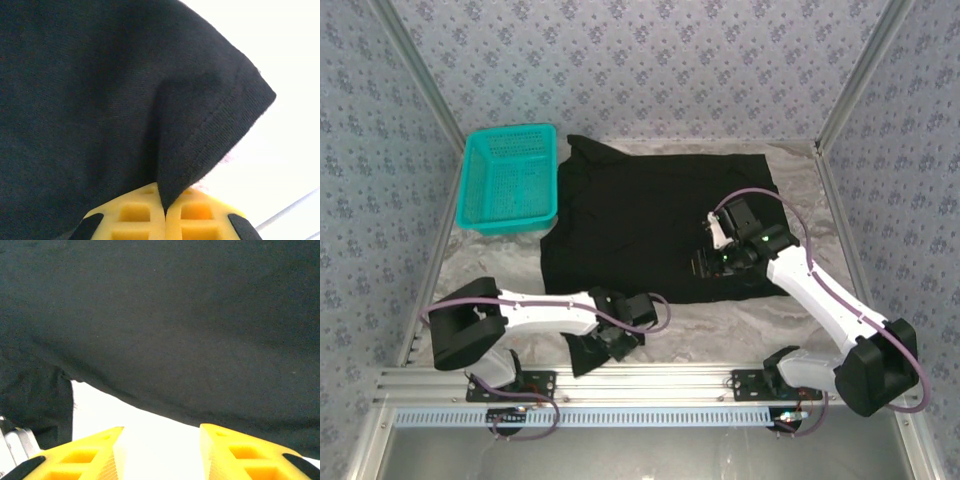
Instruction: Fold the inside-out t-shirt
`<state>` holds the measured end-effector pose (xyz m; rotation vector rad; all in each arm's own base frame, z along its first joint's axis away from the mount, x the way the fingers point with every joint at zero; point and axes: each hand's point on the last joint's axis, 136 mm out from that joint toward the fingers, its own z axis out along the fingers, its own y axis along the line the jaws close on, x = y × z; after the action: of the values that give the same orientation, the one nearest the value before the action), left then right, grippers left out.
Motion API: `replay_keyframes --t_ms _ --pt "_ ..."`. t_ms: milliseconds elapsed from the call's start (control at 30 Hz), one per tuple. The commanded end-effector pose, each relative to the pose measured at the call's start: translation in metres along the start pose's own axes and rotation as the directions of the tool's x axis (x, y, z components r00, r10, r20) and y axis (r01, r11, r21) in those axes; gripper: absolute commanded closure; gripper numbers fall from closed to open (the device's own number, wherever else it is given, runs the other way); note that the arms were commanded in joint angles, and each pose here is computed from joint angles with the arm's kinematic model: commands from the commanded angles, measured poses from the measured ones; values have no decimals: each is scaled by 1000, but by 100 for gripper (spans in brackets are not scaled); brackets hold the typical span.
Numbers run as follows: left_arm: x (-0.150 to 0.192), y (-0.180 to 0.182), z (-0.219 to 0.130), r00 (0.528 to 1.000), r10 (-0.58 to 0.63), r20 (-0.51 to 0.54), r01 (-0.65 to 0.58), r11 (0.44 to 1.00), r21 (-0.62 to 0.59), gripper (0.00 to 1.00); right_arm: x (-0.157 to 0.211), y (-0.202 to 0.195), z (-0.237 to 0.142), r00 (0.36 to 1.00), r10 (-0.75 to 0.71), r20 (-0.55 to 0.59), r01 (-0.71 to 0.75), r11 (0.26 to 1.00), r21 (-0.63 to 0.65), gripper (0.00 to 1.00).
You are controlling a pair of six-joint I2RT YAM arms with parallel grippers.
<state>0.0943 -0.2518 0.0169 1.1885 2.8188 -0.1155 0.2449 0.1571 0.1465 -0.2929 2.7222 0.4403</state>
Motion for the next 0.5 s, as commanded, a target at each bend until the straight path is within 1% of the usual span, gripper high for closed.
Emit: replay_keyframes --t_ms 0,67,167,233,300,333,400,467 --pt "-3 14 -7 1000 -6 18 6 1000 -7 100 1 -13 -12 1000 22 1 -22 998 58 56" --pt "-9 16 -13 999 -20 34 19 999 26 100 9 -29 -13 995 93 -25 -90 989 119 56" --pt "-16 17 -22 997 -47 54 43 996 79 100 22 -66 -19 982 183 -45 -165 950 265 54" --pt "-18 16 -28 996 -62 68 55 993 104 100 31 -93 -25 968 251 -28 -225 908 352 53" --pt "-21 17 -33 993 -83 84 72 990 119 100 40 -118 -30 943 332 7 -307 865 396 51" --pt "-23 16 -36 992 -88 93 76 989 128 100 45 -134 -32 919 392 31 -369 834 411 50" --pt "-25 15 -40 990 -96 103 81 987 141 100 53 -158 -35 864 497 77 -483 778 401 48" --pt "-29 14 -44 989 -92 115 74 985 153 100 63 -183 -38 794 596 121 -591 707 388 46"
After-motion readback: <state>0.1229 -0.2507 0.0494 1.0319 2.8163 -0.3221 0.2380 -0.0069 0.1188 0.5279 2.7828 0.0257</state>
